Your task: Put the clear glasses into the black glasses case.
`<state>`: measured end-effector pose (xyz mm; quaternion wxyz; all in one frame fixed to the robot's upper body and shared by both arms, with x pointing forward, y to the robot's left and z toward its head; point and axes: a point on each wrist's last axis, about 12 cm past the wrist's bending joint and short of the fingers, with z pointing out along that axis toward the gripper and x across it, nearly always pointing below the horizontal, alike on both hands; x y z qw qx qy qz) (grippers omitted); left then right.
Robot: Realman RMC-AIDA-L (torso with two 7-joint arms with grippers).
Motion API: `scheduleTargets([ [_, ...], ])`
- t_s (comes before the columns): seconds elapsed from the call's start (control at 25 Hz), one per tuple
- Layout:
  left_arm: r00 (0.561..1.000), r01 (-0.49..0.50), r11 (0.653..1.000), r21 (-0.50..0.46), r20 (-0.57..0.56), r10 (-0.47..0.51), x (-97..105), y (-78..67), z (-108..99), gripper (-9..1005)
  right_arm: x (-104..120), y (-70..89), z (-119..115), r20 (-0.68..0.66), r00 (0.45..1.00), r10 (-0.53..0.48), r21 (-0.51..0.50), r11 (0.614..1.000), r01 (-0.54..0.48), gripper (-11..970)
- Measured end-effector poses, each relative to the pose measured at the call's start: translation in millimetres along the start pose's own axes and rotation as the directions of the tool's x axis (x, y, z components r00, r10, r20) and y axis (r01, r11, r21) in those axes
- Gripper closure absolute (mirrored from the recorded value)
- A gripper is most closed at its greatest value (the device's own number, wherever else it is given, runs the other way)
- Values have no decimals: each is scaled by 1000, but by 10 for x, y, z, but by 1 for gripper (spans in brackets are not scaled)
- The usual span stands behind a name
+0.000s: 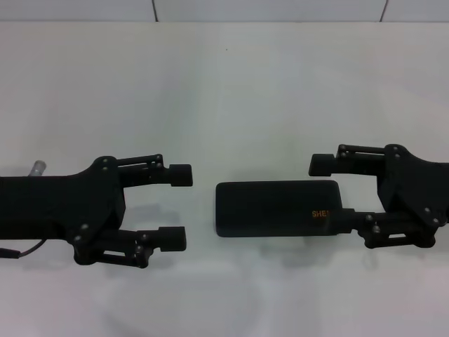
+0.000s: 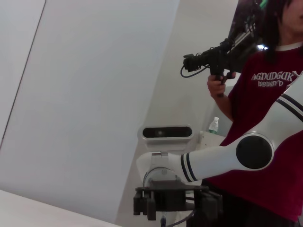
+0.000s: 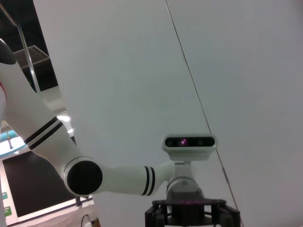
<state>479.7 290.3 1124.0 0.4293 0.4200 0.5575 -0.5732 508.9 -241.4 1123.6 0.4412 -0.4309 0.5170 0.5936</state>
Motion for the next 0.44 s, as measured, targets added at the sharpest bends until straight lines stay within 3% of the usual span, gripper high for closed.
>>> scheduleTargets([
  [0.44, 1000, 1, 1000, 0, 1, -1, 7, 6, 6, 151, 24, 11, 14, -19, 1000, 5, -10, 1000, -5, 226],
])
